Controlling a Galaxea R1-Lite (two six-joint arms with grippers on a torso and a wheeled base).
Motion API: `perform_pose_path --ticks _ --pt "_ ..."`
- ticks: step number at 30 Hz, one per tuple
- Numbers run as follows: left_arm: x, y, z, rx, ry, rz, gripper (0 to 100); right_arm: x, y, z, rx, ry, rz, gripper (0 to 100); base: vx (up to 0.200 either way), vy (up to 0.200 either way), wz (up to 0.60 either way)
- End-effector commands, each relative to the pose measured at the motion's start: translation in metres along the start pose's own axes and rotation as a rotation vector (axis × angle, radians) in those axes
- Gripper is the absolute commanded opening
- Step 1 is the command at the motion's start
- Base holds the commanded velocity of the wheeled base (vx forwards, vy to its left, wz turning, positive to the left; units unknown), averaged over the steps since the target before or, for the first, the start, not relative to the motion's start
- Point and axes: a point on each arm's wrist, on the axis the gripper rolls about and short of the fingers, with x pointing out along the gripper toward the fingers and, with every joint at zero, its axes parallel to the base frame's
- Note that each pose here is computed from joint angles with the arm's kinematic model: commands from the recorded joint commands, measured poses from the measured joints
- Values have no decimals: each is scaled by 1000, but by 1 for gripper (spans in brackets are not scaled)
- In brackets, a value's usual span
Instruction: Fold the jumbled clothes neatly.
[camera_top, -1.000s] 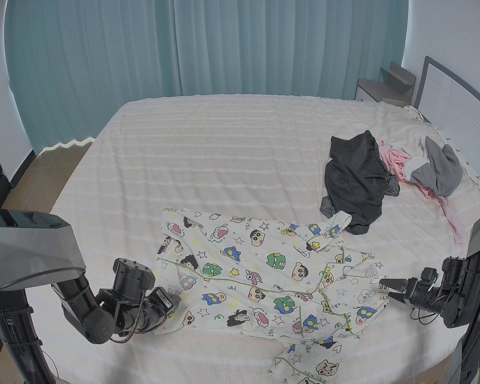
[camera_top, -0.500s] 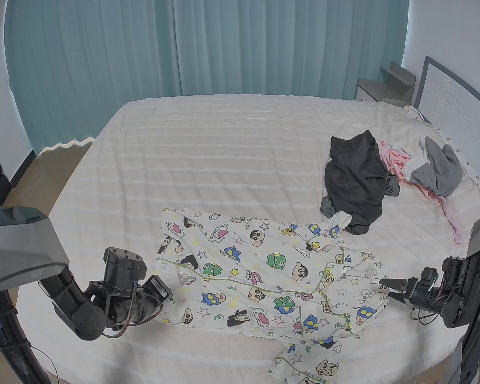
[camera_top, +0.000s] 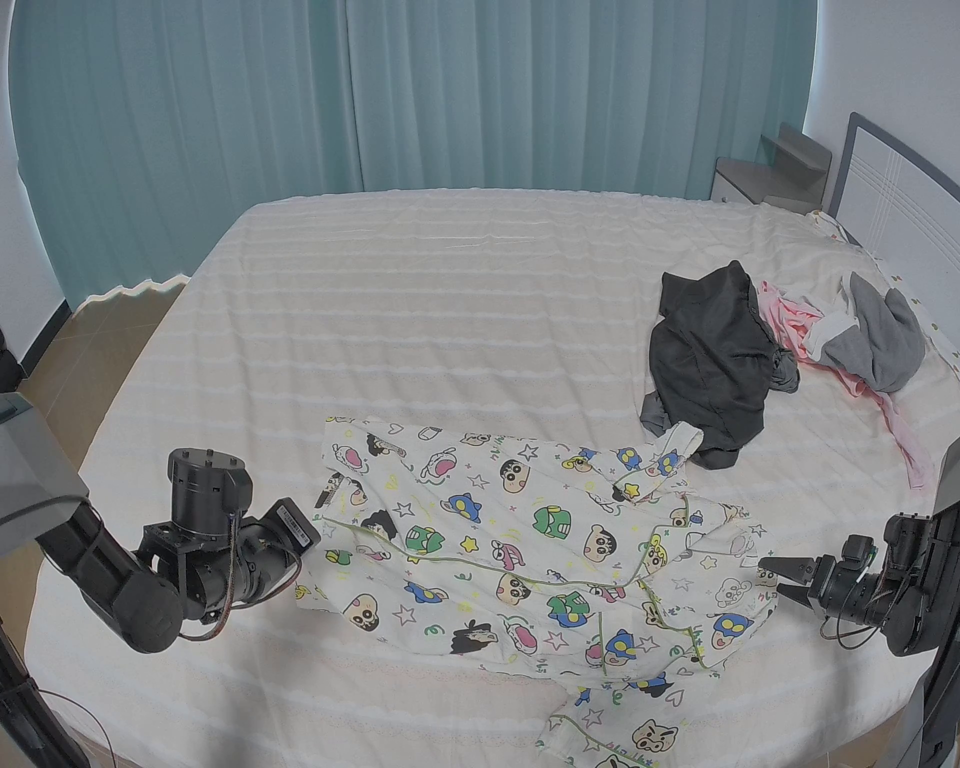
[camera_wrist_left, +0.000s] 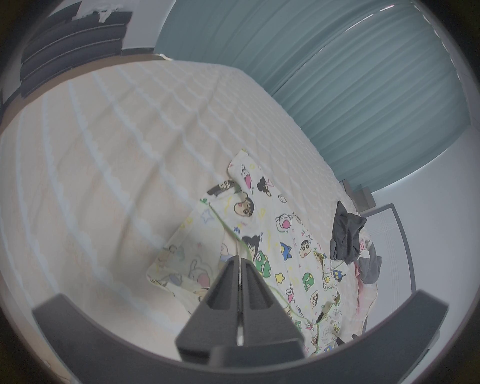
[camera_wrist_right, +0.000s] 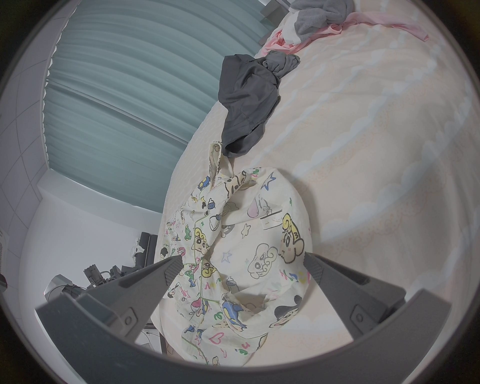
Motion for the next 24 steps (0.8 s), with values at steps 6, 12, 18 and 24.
perform_pose_path --ticks 6,12,18,24 --pt "25 13 22 50 -42 52 0 0 0 2 -10 -10 5 100 0 0 0" --pt "50 36 29 41 -40 129 0 0 0 2 -12 -12 6 100 0 0 0" --pt "68 49 44 9 -76 159 0 0 0 2 -11 -11 5 100 0 0 0" --pt "74 60 49 1 -80 185 0 0 0 2 -12 -12 6 100 0 0 0"
